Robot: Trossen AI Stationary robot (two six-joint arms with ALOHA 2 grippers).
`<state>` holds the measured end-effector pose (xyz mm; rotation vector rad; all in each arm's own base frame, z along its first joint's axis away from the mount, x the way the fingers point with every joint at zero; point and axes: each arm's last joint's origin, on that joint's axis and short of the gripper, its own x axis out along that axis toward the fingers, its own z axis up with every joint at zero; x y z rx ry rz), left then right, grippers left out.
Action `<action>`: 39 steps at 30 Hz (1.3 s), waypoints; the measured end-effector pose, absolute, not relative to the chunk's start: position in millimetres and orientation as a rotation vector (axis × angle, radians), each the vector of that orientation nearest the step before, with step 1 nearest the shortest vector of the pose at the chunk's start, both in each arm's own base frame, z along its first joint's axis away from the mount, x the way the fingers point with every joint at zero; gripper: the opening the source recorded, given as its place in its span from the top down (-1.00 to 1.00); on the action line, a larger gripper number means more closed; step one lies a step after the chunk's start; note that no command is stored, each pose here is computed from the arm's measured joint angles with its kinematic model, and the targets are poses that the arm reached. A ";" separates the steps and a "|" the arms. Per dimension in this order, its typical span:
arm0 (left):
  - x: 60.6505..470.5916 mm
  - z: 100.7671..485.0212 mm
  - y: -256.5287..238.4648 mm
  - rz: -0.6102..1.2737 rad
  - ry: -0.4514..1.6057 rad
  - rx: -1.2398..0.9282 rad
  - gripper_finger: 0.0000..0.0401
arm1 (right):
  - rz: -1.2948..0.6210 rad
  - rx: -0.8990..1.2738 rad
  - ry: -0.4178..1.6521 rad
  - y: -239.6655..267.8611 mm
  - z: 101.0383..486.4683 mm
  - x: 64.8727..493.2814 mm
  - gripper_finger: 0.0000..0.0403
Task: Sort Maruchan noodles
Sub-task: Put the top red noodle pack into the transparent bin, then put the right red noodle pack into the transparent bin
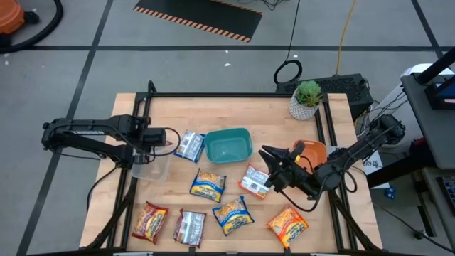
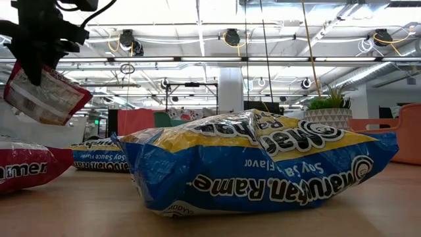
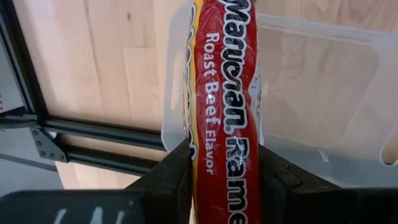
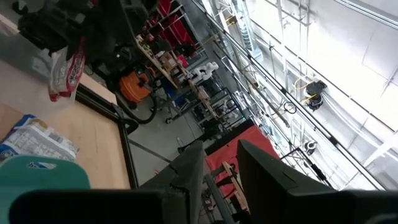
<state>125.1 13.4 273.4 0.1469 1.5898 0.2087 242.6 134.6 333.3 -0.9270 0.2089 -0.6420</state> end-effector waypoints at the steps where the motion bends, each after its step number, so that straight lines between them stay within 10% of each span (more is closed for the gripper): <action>1: 126.1 272.8 13.4 0.210 1.580 0.145 0.40 | -0.644 -0.924 0.205 134.4 334.0 242.5 0.53; 22: 132.3 265.3 13.6 0.206 1.532 0.152 0.39 | -0.639 -0.935 0.201 135.7 334.7 241.5 0.53; 39: 131.8 265.8 15.8 0.275 1.531 0.204 -0.14 | -0.638 -0.935 0.201 135.8 334.7 241.5 0.53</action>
